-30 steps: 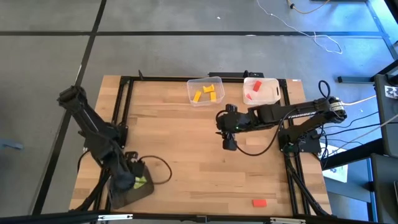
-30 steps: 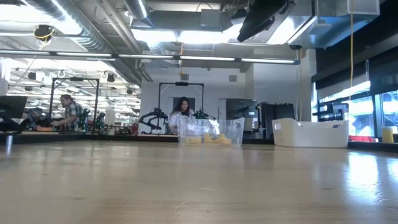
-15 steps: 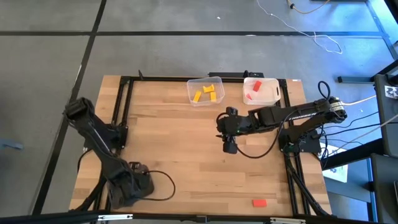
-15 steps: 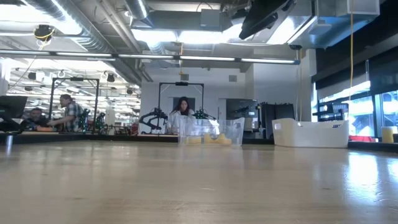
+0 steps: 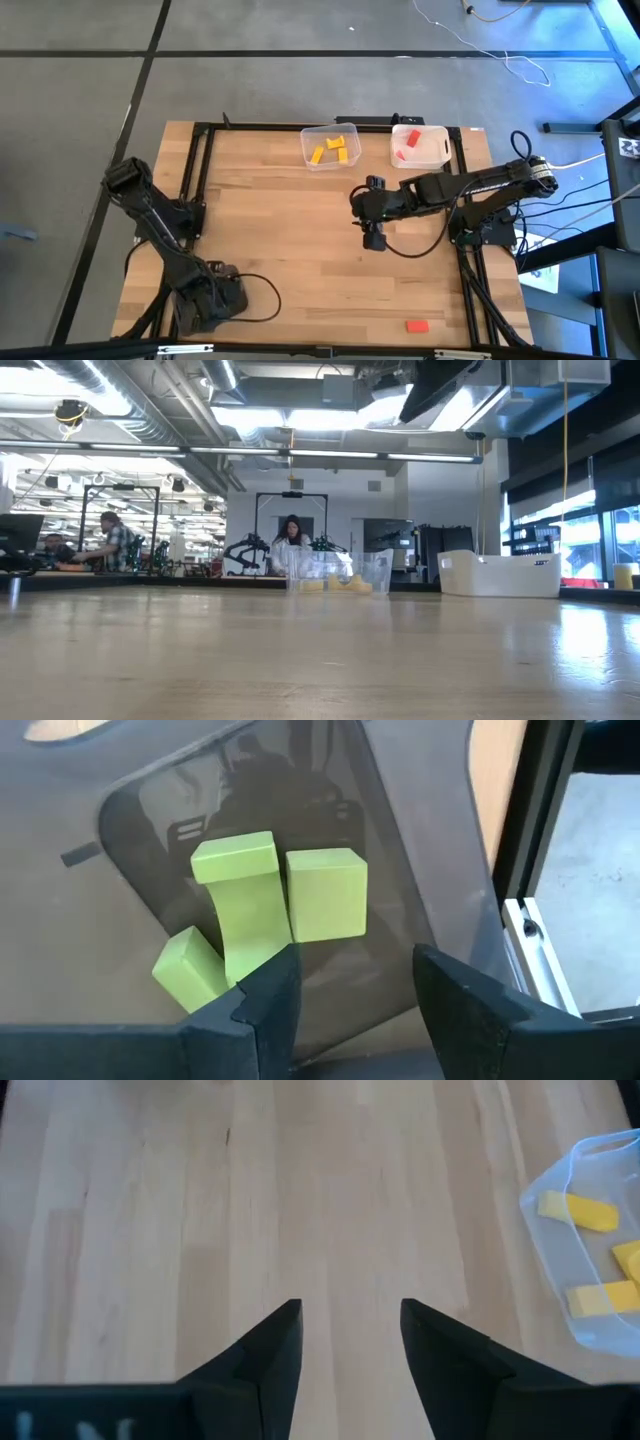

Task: Sort & place blocks by color
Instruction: Put the orange block into the white bin

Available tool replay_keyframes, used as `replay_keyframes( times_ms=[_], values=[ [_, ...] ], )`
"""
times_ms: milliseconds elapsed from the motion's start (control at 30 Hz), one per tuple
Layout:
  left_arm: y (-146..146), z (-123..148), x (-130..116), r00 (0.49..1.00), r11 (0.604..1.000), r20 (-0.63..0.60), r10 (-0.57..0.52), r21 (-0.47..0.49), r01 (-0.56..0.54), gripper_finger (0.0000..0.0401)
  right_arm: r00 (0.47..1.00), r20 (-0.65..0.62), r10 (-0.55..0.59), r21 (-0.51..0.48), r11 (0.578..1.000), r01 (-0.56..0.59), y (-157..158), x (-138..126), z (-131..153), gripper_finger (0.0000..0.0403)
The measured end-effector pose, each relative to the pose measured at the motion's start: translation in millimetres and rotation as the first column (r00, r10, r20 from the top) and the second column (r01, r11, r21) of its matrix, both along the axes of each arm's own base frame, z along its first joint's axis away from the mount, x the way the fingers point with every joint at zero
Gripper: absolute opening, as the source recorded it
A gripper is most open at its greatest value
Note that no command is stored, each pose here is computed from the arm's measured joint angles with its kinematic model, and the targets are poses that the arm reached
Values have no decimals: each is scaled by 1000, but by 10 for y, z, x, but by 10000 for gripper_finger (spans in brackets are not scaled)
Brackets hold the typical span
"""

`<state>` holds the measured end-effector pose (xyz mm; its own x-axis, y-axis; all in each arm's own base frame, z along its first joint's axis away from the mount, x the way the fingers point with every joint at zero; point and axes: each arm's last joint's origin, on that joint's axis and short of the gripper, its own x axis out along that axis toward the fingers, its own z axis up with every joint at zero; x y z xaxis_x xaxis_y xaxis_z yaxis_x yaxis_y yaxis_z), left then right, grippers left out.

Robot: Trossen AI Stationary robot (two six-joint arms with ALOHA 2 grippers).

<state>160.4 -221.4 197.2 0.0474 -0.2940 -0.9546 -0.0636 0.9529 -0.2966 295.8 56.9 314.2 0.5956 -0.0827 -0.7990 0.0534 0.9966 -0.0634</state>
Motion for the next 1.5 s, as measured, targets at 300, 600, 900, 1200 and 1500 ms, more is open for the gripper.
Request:
replay_keyframes(
  times_ms=[300,600,900,1200,1500],
  values=[
    [205,343,-110,989,999,140,37,-1,-37,183,978,-206,-36,80,995,54,151,-308,363,171],
    [563,783,-279,899,990,420,126,6,-142,183,911,-399,108,305,952,21,532,-489,211,171],
    [763,1008,-393,825,984,539,172,-49,-173,183,850,-424,311,447,889,-103,1131,-473,-281,171],
    [810,1057,-427,814,983,553,179,-70,-169,183,786,-467,406,501,854,-143,1683,-382,-807,171],
    [813,1058,-424,805,992,582,113,-23,-122,183,704,-603,375,444,891,-94,1998,-446,-1297,171]
  ],
)
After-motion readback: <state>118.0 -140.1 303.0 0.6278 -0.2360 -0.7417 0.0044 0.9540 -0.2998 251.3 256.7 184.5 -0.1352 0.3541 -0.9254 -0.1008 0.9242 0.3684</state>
